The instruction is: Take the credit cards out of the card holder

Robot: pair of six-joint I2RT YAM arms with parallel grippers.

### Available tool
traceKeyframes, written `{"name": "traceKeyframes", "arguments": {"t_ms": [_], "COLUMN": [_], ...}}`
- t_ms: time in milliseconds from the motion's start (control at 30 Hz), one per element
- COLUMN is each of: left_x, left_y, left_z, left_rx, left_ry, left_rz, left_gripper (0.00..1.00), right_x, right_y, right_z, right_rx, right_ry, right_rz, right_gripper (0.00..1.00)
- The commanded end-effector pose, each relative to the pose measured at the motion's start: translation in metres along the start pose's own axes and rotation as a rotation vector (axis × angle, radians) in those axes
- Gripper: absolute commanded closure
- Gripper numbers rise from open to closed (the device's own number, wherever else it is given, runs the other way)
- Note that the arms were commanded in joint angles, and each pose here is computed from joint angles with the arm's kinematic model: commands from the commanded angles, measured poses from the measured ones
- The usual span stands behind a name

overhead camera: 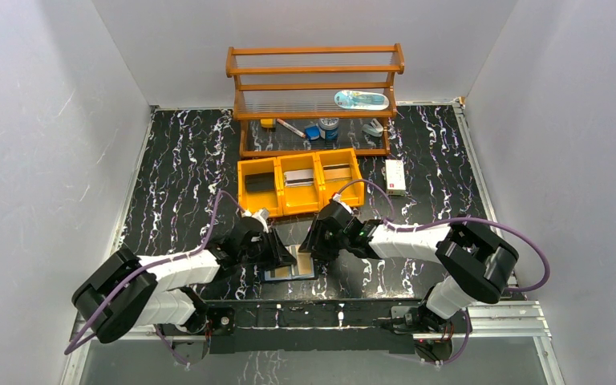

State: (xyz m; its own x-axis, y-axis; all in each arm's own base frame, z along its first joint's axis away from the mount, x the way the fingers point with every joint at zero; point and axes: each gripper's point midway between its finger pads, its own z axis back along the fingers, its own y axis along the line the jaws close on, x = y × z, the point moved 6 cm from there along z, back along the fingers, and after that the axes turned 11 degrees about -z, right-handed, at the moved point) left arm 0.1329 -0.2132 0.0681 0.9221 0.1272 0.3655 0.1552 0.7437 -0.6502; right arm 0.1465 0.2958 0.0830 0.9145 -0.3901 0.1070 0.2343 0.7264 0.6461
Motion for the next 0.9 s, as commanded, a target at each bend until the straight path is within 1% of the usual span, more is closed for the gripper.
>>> {"name": "traceKeyframes", "arguments": {"t_ms": [0,100,267,500,633,867], "left_x": [-0.002,-0.002,-0.001,-0.002,-0.002,-0.004], "left_y": [-0.003,-0.001,-0.002,0.002,0.003,0.005], "left_z": [-0.002,-0.002,0.0,0.005,0.009,0.01], "left_rx": [-0.039,-0.034,-0.049,-0.011,0.002,0.009], "left_ry": [0.007,-0.005,-0.024,-0.031,-0.046,-0.032], "left_rz": [0.012,0.023,0.033,0.019,0.011,0.007], "left_gripper": [0.79,0.81,0.89,1.0,1.0,1.0], "right_x": [-0.003,-0.003,-0.004,-0.001,0.0,0.004], "right_y": [-0.007,-0.008,-0.007,-0.008,-0.006,0.009], "right_z": [-0.001,-0.001,-0.002,0.001,0.003,0.013], "right_rx": [-0.017,-0.016,-0.012,-0.025,-0.022,0.013], "right_ry": [0.01,0.012,0.015,-0.004,-0.013,-0.028], "right_rz": [0.012,0.009,0.007,0.01,0.017,0.056], "right_gripper": [0.46,0.46,0.46,0.46,0.46,0.45]}}
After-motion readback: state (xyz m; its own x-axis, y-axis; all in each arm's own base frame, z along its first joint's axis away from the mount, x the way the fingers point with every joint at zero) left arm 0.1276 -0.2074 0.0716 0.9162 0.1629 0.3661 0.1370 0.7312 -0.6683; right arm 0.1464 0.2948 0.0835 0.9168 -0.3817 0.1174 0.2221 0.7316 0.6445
